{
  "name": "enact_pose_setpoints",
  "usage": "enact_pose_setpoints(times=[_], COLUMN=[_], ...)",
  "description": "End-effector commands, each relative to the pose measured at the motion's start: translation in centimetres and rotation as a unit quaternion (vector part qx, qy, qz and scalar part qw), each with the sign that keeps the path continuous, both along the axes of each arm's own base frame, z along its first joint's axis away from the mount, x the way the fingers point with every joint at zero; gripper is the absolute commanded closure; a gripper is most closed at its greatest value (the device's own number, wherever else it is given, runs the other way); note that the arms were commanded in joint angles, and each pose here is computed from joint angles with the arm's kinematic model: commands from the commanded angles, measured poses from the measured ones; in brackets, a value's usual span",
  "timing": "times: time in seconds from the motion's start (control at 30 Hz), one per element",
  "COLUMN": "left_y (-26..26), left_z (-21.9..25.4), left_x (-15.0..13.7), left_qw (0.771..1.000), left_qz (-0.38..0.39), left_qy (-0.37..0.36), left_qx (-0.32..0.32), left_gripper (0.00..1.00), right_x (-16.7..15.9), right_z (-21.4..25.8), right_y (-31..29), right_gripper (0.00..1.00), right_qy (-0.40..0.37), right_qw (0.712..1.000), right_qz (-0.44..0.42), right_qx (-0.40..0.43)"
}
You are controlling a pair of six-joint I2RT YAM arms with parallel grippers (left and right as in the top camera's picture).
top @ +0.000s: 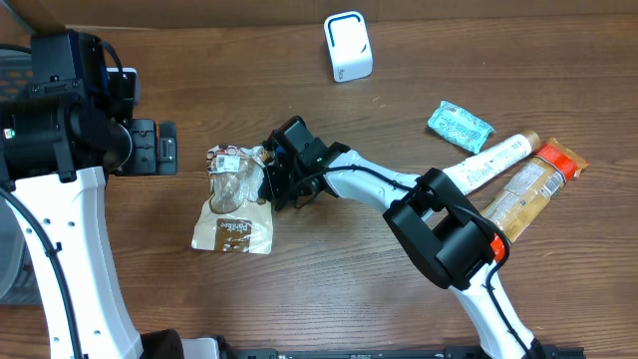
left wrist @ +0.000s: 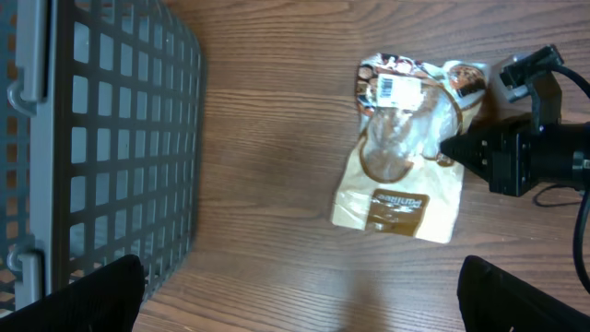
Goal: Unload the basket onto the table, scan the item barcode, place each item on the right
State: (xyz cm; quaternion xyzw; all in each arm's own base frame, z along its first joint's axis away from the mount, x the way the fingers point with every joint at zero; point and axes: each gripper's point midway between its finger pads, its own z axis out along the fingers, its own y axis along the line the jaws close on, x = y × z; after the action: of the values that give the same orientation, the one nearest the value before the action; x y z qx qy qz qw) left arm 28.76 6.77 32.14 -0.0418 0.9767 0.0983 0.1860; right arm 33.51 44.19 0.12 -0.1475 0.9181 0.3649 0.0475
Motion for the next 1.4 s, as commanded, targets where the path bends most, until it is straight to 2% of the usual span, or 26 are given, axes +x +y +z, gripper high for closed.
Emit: enact_pose_setpoints(times=[0.0, 0.17, 0.33, 0.43, 0.7, 0.87, 1.1, 1.37], left_y=[0.1, 0.1, 0.1, 0.1, 0.1, 0.1, 0.1, 0.1], left_z=[0.0, 0.0, 0.0, 0.0, 0.0, 0.0, 0.0, 0.0], left_x=[0.2, 0.2, 0.2, 0.2, 0.2, 0.1, 0.2, 0.2], left_qw=[1.0, 1.0, 1.0, 1.0, 1.0, 1.0, 1.0, 1.0], left_qz=[-0.007, -0.007, -0.007, -0.007, -0.007, -0.007, -0.007, -0.007], left_qy=[0.002, 0.002, 0.002, 0.002, 0.002, 0.002, 0.002, 0.002], left_qx=[0.001, 0.001, 0.001, 0.001, 0.001, 0.001, 0.001, 0.001], left_gripper=[0.0, 0.0, 0.0, 0.01, 0.0, 0.01, 0.0, 0.01], right_x=[0.2, 0.9, 1.6, 1.9, 0.9, 0.5, -0.1, -0.2], right_z=[-3.0, 0.1, 4.8, 7.0, 8.3, 8.3, 8.3, 4.7], right_y=[-2.0, -4.1, -8.8, -12.3, -17.0, -16.3, -13.0, -13.3], right_gripper=[0.96, 0.96, 0.96, 0.96, 0.96, 0.96, 0.94, 0.96], right_qy=[0.019, -0.002, -0.083, -0.115, -0.121, -0.111, -0.09, -0.046], right_qw=[0.999, 0.999, 0.986, 0.969, 0.937, 0.944, 0.971, 0.975], right_qz=[-0.013, 0.017, 0.011, -0.007, 0.004, 0.01, 0.019, -0.005], right_qx=[-0.039, -0.034, -0.141, -0.219, -0.328, -0.31, -0.221, -0.216])
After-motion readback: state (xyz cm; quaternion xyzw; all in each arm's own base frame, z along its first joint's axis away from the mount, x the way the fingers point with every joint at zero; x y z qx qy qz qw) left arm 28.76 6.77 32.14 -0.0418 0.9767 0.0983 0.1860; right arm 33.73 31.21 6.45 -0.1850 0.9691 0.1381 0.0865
